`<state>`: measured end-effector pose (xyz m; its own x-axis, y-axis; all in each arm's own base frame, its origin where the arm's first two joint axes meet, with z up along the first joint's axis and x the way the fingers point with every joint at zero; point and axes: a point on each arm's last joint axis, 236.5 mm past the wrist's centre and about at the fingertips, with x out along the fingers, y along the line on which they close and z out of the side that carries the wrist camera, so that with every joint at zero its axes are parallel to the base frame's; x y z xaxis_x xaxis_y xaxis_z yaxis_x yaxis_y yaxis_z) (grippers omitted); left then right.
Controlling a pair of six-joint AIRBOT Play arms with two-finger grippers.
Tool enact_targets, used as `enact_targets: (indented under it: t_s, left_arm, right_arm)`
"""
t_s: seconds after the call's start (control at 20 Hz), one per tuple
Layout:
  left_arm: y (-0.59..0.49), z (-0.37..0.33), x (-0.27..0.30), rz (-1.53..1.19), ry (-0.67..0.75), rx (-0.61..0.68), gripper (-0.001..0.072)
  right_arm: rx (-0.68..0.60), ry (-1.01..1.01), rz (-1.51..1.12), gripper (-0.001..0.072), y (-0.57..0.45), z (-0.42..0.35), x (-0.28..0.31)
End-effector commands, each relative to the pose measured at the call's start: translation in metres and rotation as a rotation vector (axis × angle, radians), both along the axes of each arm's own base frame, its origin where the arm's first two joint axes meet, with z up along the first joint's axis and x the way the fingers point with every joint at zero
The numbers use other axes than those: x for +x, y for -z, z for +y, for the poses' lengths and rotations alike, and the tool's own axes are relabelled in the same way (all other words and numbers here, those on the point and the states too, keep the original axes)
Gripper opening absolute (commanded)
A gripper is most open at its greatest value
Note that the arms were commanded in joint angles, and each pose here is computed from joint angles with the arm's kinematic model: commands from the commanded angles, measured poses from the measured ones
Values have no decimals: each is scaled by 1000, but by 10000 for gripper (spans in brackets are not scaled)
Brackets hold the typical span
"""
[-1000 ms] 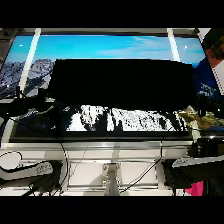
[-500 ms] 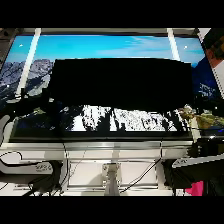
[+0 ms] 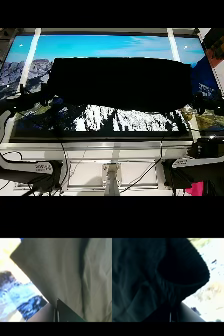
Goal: Fold the clothes and pants, and hang the long-sleeved shirts on hangers.
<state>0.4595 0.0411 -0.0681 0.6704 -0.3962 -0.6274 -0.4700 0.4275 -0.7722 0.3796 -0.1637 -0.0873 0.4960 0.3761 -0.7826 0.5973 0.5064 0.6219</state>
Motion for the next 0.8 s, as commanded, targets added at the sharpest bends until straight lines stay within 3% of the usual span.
enact_targets:
  t_s: [0.0, 0.2, 0.4, 0.6, 0.75]
  left_arm:
    - [-15, 5, -36, 43, 162, 131, 2]
    - [-31, 29, -98, 155, 287, 332, 2]
    - [-63, 55, -122, 120, 260, 440, 1]
    - [-86, 54, -142, 111, 275, 447, 2]
    - [-101, 53, -119, 59, 288, 496, 2]
  right_arm:
    - [-55, -166, 55, 15, -23, 15, -34]
    - [-78, -280, 88, 15, -70, 37, -70]
    - [-176, -281, 137, 15, -103, 50, -113]
    - [-195, -280, 177, 15, -114, 79, -157]
    - [-211, -214, 119, 14, -132, 78, -144]
